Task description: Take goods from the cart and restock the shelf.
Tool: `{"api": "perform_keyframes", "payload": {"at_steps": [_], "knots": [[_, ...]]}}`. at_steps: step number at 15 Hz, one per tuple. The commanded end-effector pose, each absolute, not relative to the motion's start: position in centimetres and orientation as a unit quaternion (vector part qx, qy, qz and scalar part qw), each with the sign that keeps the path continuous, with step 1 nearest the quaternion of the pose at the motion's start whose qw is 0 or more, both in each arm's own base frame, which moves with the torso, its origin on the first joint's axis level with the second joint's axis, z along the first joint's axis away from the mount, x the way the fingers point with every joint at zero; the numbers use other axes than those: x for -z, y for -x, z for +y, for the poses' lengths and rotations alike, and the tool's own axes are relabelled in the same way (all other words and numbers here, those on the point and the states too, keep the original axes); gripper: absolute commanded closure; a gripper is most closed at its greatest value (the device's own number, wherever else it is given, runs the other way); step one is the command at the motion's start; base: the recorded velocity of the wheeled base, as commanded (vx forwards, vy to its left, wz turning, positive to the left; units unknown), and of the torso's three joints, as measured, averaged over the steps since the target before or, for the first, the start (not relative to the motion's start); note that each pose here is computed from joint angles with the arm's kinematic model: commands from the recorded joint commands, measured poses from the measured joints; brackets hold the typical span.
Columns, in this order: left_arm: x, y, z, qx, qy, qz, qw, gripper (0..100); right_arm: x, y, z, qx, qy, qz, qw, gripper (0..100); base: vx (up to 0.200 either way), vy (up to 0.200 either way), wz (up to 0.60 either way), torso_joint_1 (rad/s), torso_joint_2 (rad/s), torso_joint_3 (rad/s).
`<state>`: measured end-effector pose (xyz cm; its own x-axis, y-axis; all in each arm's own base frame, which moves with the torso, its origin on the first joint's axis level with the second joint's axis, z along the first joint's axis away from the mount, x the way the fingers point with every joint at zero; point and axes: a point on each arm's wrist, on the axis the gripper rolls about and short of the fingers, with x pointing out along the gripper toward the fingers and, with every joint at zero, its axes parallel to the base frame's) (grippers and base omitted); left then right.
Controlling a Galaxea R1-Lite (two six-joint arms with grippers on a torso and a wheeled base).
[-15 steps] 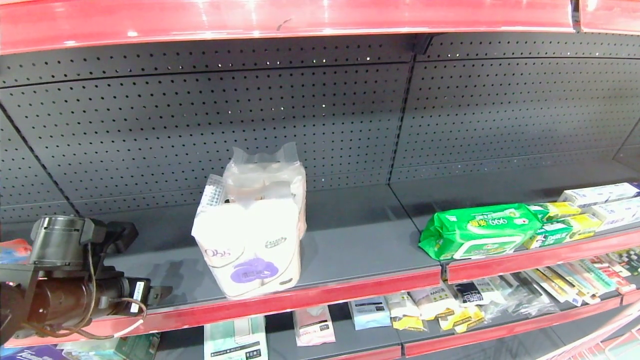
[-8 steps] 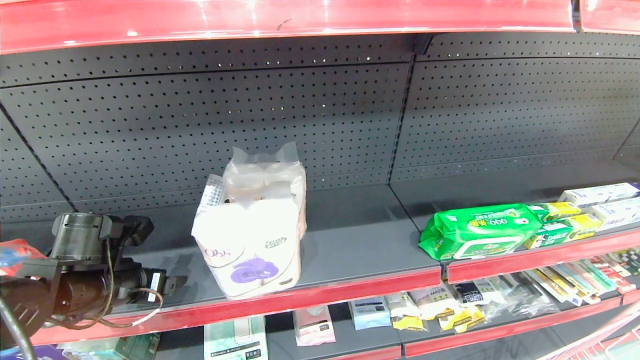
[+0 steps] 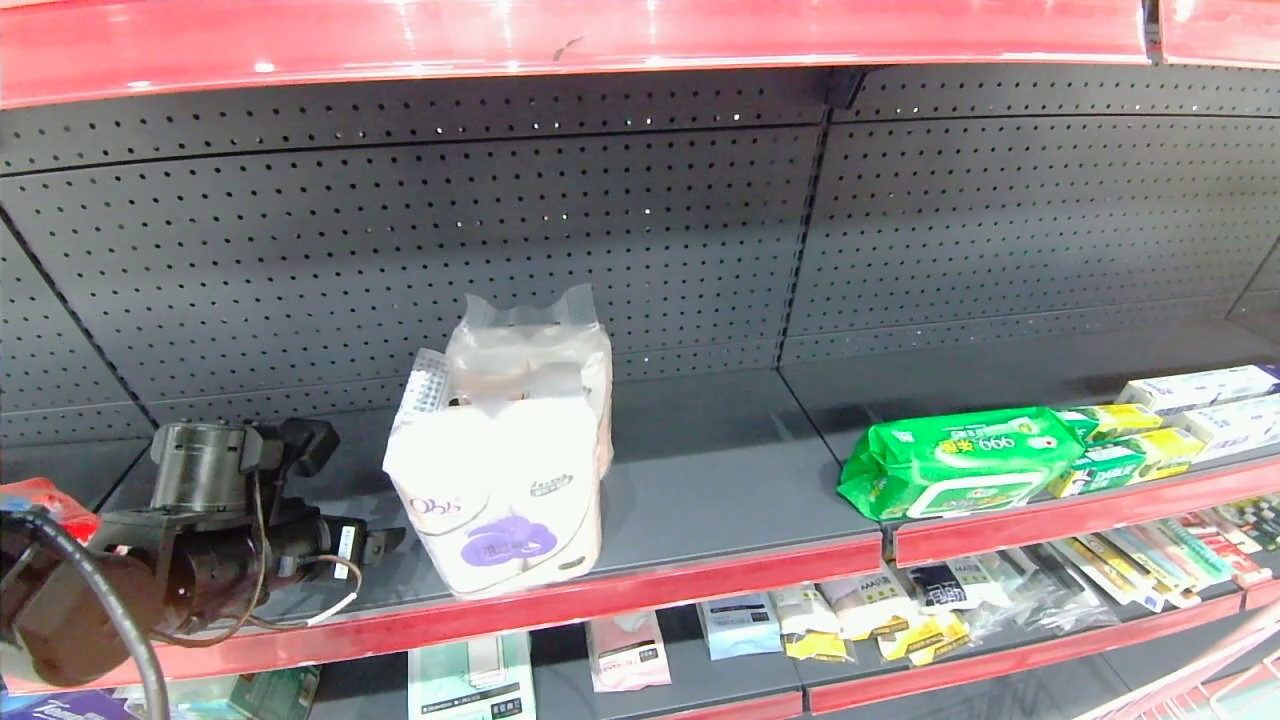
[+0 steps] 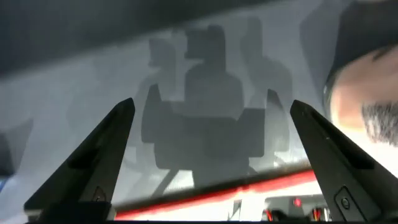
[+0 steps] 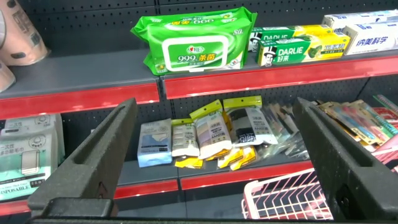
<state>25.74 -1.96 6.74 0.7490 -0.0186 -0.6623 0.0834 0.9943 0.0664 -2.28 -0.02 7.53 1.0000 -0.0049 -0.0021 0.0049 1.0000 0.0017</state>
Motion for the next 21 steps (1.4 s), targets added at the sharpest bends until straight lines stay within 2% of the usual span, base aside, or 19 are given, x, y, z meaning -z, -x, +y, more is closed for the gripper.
{"api": "perform_keyframes", "payload": {"at_steps": [1, 6, 11, 21], "knots": [[-6.2, -26.2, -2.3, 0.032, -0.042, 0.351, 0.935, 0, -7.5, 2.3, 0.0, 0.002, -0.001, 0.001, 1.000, 0, 0.000, 0.000, 0.00, 0.000, 0.00, 0.000], [-5.6, -27.0, -2.9, 0.041, -0.041, 0.333, 0.941, 0, -7.5, 2.3, 0.0, 0.002, -0.002, 0.001, 1.000, 0, 0.000, 0.000, 0.00, 0.000, 0.00, 0.000], [-5.2, -27.3, -4.4, 0.066, -0.049, 0.333, 0.939, 0, -7.5, 2.3, 0.0, 0.002, -0.002, 0.001, 1.000, 0, 0.000, 0.000, 0.00, 0.000, 0.00, 0.000], [-5.0, -28.3, -5.1, 0.078, -0.052, 0.330, 0.939, 0, -7.5, 2.3, 0.0, 0.002, -0.001, 0.001, 1.000, 0, 0.000, 0.000, 0.00, 0.000, 0.00, 0.000]]}}
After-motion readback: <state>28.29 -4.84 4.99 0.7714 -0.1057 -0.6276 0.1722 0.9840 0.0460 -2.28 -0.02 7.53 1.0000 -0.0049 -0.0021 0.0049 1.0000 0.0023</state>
